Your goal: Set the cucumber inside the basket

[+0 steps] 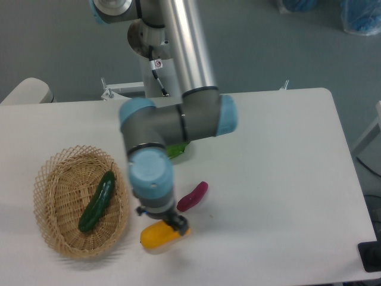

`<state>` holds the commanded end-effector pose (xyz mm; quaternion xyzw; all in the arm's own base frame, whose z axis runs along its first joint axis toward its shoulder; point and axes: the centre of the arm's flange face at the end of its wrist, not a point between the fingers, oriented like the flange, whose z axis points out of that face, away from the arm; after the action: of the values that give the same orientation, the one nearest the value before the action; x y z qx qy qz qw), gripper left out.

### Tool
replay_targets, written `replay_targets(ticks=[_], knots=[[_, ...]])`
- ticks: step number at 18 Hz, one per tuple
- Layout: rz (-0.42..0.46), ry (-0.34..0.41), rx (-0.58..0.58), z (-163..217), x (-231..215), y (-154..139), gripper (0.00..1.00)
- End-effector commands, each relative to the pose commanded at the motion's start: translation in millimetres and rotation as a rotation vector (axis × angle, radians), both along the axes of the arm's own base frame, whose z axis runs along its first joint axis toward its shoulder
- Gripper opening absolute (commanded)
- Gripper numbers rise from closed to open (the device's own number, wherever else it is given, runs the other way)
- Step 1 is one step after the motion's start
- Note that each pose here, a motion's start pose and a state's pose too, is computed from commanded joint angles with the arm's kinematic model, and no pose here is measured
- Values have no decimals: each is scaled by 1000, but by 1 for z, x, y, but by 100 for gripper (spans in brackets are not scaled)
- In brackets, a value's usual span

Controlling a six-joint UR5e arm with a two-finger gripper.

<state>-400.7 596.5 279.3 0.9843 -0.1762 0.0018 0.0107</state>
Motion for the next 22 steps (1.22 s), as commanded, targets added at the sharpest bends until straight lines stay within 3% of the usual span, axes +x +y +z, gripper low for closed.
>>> replay_targets(ticks=[11, 22], knots=[[-107, 9, 25, -4, -114, -60, 100], [-115, 8, 42, -15, -124, -67, 100]])
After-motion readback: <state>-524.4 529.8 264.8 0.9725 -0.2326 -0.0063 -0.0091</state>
